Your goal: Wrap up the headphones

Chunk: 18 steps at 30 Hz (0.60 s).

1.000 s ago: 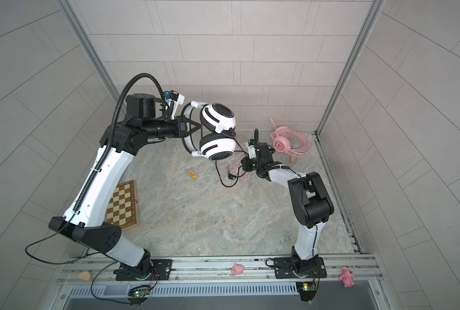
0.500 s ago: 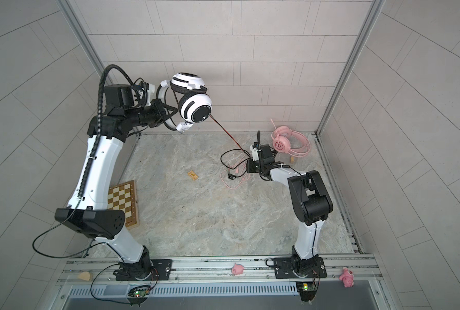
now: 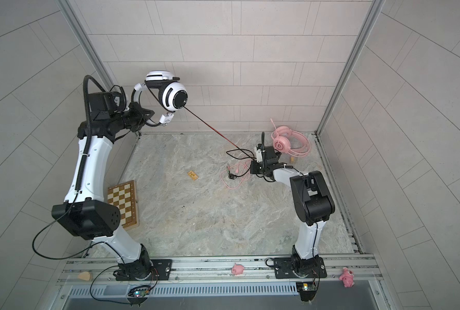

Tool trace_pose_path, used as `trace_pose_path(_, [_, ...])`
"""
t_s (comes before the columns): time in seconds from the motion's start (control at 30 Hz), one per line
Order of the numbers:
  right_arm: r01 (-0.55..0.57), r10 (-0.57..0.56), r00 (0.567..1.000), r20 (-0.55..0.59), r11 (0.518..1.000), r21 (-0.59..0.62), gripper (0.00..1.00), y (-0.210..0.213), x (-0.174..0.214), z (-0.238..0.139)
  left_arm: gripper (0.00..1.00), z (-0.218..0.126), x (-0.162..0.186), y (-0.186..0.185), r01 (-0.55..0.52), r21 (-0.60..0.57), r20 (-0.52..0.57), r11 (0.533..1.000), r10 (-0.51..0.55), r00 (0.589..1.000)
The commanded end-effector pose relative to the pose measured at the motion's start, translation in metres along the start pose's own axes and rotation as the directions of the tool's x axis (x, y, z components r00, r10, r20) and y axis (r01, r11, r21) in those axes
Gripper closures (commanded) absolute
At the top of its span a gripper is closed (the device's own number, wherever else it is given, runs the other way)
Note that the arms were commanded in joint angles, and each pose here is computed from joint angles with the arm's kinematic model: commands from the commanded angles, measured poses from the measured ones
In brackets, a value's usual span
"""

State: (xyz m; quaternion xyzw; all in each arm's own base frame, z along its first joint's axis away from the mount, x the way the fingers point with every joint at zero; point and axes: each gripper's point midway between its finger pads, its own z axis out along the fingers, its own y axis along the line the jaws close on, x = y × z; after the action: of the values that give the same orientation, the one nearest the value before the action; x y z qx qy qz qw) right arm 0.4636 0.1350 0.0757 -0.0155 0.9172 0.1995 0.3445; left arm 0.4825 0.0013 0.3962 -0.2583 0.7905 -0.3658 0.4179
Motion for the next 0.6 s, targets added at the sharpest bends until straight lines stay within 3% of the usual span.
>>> trace_pose_path(0.0, [-0.032, 0.033, 0.999, -0.01, 0.998, 0.057, 0.92, -0.02, 0.003, -0.013, 1.0, -0.032, -0.041, -0.029, -0.017, 0.088, 0.154, 0.996, 0.003, 0.988])
trace_pose_path(0.13, [-0.036, 0.036, 0.999, -0.007, 0.998, 0.047, 0.95, -0.019, 0.001, -0.015, 1.0, -0.035, -0.048, -0.012, 0.002, 0.014, 0.202, 1.0, -0.005, 0.979])
trace_pose_path(0.27, [0.076, -0.068, 0.996, -0.064, 0.988, 0.135, 0.99, -0.018, 0.009, -0.026, 1.0, -0.032, -0.052, 0.014, 0.04, -0.066, 0.262, 0.997, -0.021, 0.965])
trace_pose_path(0.33, [0.077, -0.065, 0.994, -0.084, 0.986, 0.15, 1.0, -0.019, 0.012, -0.036, 1.0, -0.031, -0.053, 0.026, 0.045, -0.119, 0.277, 0.992, -0.01, 0.961])
trace_pose_path(0.5, [0.074, -0.071, 0.997, -0.025, 0.985, 0.157, 1.0, -0.013, 0.016, -0.064, 1.0, -0.035, -0.061, 0.061, 0.077, -0.254, 0.364, 0.964, 0.021, 0.931])
trace_pose_path(0.57, [0.096, -0.096, 0.995, -0.005, 0.98, 0.176, 1.0, -0.008, 0.015, -0.074, 1.0, -0.033, -0.063, 0.066, 0.095, -0.243, 0.393, 0.965, 0.009, 0.919])
